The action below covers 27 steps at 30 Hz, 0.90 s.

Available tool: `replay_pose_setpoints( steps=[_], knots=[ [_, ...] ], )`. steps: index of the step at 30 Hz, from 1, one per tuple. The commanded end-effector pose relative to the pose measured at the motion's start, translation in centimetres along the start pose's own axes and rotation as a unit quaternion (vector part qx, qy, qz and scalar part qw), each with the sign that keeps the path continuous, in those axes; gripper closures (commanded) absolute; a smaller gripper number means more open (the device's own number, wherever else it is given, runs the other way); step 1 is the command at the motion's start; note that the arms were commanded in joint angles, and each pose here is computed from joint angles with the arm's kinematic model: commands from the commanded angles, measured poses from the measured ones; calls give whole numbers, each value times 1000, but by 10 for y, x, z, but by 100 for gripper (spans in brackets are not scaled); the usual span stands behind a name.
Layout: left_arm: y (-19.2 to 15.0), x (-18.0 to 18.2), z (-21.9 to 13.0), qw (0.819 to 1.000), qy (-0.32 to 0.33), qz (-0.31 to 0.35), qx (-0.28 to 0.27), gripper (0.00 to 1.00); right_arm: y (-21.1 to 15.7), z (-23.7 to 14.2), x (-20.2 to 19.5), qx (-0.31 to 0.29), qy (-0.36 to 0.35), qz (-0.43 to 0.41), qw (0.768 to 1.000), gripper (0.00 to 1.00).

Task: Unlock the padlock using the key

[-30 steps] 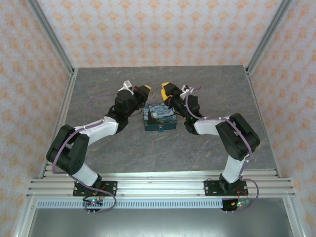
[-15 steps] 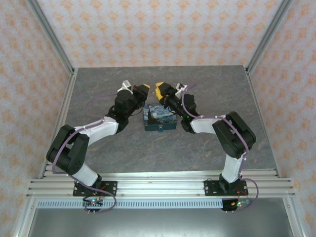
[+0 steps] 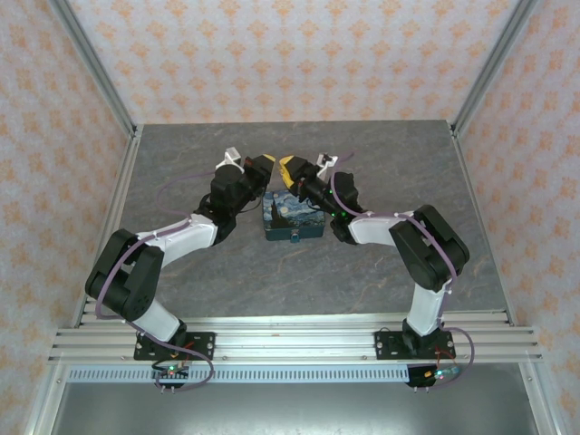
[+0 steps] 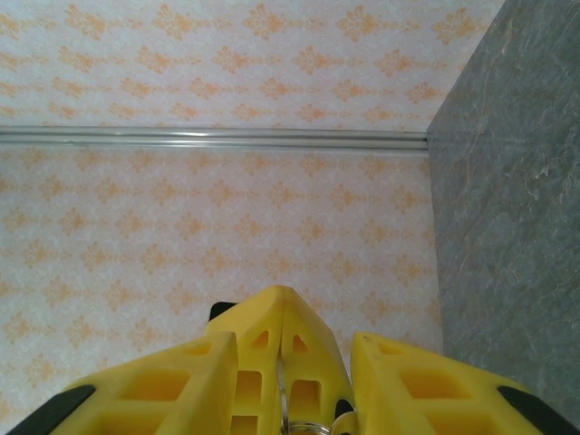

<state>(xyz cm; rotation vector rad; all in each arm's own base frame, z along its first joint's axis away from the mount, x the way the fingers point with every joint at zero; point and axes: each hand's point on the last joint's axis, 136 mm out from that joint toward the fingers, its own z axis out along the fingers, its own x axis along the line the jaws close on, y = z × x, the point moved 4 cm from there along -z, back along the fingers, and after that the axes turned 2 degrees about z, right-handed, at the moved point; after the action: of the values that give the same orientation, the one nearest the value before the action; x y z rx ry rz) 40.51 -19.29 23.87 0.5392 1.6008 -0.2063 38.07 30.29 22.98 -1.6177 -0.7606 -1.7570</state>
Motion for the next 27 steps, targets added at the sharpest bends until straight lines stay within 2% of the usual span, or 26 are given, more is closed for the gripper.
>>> replay_pose_setpoints(
  steps=[1, 17, 25, 27],
  knots=[
    [3, -19, -3, 1000, -22, 8, -13, 100, -10, 5, 10, 25, 14, -18, 999, 65],
    [2, -19, -4, 1000, -16, 14, -14, 100, -11, 2, 6, 26, 7, -22, 999, 85],
    [1, -18, -5, 1000, -15, 16, -13, 100, -10, 0, 5, 24, 4, -23, 999, 100],
    [1, -19, -5, 1000, -16, 16, -13, 100, -11, 0, 4, 25, 2, -24, 999, 100]
  ],
)
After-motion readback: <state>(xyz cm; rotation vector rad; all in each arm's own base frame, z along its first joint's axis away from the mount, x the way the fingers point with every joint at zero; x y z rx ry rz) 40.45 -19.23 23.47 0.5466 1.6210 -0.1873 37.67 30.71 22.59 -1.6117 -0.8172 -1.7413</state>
